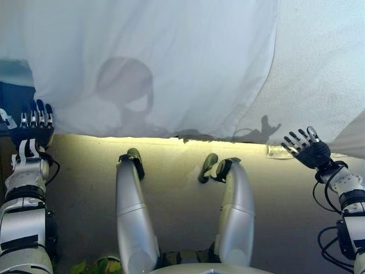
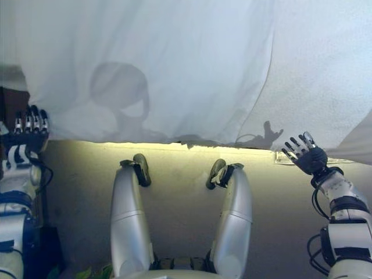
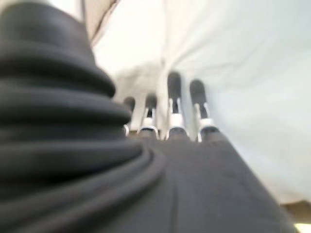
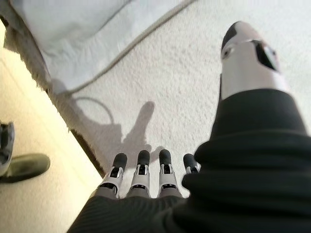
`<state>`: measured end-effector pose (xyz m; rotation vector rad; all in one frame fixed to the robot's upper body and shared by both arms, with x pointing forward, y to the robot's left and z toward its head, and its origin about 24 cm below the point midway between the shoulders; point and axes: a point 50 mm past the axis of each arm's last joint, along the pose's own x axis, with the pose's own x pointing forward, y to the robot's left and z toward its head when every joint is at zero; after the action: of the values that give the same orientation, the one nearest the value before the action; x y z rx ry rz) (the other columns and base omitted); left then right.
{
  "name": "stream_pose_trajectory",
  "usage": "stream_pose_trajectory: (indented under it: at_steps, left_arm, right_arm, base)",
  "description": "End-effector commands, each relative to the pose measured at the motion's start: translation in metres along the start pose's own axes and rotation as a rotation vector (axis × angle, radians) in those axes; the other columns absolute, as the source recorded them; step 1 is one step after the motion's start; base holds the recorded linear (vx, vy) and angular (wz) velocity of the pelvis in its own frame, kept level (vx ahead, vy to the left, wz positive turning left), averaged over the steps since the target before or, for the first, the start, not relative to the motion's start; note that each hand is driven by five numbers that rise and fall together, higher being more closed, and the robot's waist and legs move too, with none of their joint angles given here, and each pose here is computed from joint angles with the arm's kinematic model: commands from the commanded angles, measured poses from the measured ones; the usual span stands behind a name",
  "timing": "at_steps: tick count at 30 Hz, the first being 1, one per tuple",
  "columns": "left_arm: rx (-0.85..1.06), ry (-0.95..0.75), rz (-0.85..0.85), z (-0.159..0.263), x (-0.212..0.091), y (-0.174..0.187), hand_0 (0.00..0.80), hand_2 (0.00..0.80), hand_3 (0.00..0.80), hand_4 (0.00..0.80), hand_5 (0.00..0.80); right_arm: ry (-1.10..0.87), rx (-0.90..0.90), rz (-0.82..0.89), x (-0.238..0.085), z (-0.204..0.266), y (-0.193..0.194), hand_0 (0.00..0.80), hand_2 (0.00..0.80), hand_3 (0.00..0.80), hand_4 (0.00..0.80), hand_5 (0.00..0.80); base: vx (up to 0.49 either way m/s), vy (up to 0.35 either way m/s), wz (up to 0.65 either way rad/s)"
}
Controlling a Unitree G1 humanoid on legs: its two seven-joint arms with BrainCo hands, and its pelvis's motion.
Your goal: Make the bed neatly
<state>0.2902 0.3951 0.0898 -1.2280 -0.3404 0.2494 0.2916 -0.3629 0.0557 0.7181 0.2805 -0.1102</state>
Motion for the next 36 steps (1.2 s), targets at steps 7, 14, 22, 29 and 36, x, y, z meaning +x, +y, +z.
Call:
stream_pose_trajectory:
  at_steps: [7, 14, 22, 29, 36]
  left_arm:
    - [-0.049, -0.05, 0.112, 0.015, -0.037, 0.043, 0.0, 0.0, 0.0, 0.0, 0.0]
    - [0.008, -0.013, 0.142, 0.01, -0.069, 0.072, 0.0, 0.0, 0.0, 0.0, 0.0]
    - [0.094, 0.249, 0.126, -0.042, -0.1, 0.097, 0.0, 0.0, 0.0, 0.0, 0.0]
    - [0.13, 0.359, 0.444, -0.073, -0.161, 0.143, 0.0, 0.0, 0.0, 0.0, 0.0]
    - [0.399, 0.635, 0.887, -0.118, -0.254, 0.185, 0.0, 0.0, 0.0, 0.0, 0.0]
  right_arm:
    - [-0.104, 0.046, -0.034, -0.02, 0.017, -0.021, 0.0, 0.0, 0.0, 0.0, 0.0]
    - [-0.032, 0.101, -0.083, -0.029, -0.029, -0.043, 0.0, 0.0, 0.0, 0.0, 0.0]
    - [0.089, 0.157, -0.134, -0.046, -0.091, -0.064, 0.0, 0.0, 0.0, 0.0, 0.0]
    - [0.291, 0.108, -0.206, -0.072, -0.165, -0.078, 0.0, 0.0, 0.0, 0.0, 0.0]
    - [0.559, 0.112, -0.337, -0.108, -0.255, -0.075, 0.0, 0.0, 0.0, 0.0, 0.0]
  base:
    - [0.017, -0.046, -0.01]
    - [0.109, -0.078, 0.03]
    - [0.091, -0.095, 0.04]
    - [0.168, -0.103, 0.0]
    - [0.183, -0.09, 0.0]
